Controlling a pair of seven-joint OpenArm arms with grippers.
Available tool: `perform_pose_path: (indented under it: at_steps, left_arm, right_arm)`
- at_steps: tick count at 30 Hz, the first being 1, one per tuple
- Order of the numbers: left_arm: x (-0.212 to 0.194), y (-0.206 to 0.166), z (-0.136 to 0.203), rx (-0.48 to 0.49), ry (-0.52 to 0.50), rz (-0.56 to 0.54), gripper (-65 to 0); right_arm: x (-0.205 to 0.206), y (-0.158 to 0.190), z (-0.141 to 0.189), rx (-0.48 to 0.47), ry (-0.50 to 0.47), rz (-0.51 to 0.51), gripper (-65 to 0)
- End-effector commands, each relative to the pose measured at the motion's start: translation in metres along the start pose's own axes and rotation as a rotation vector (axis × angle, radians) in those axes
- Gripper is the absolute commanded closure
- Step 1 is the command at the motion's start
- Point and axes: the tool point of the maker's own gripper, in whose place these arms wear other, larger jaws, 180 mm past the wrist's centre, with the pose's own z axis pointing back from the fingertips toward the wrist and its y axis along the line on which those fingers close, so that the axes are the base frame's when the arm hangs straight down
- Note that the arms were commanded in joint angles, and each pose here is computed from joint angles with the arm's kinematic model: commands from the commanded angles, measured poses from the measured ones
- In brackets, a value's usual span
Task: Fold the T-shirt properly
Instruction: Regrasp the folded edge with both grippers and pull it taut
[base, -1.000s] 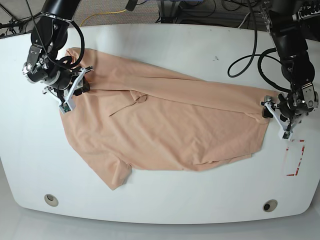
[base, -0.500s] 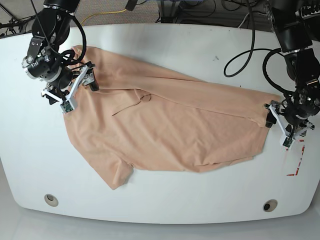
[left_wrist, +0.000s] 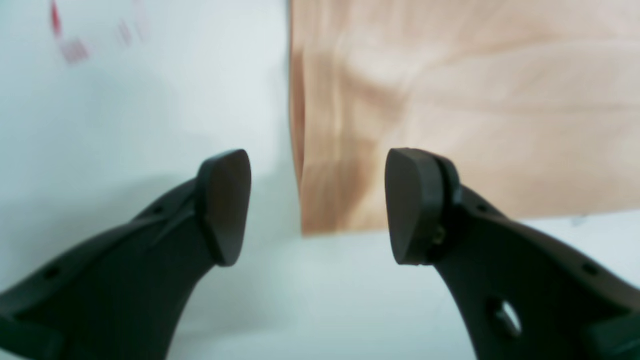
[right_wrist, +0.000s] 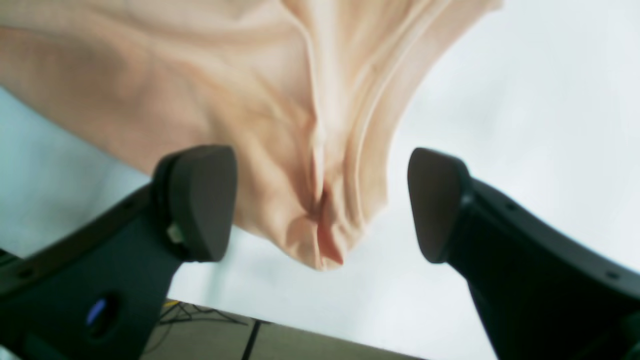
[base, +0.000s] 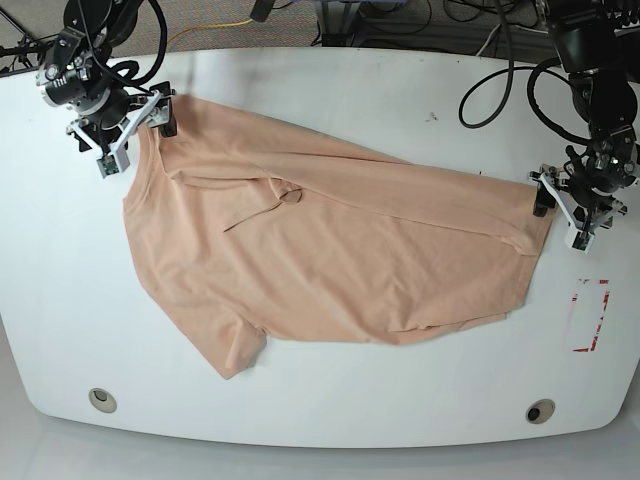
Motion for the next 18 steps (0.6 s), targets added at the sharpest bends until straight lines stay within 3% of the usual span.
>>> perform_pose_path:
  at_steps: [1, 7, 18]
  left_arm:
    - [0.013, 0.017, 0.001, 0.025, -0.068, 0.019, -39.3]
    - [0.005, 0.019, -0.011, 0.009, -0.109, 0.075, -39.2]
    - [-0.002, 0.006, -0.031, -0.042, -0.100, 0.109, -39.2]
  right_arm:
    - [0.002, -0.013, 0.006, -0.037, -0.040, -0.029, -50.9]
    - [-0.025, -0.028, 0.002, -0.054, 0.007, -0.125, -50.9]
    - [-0.044, -0.009, -0.018, 0.014, 0.027, -0.223, -50.9]
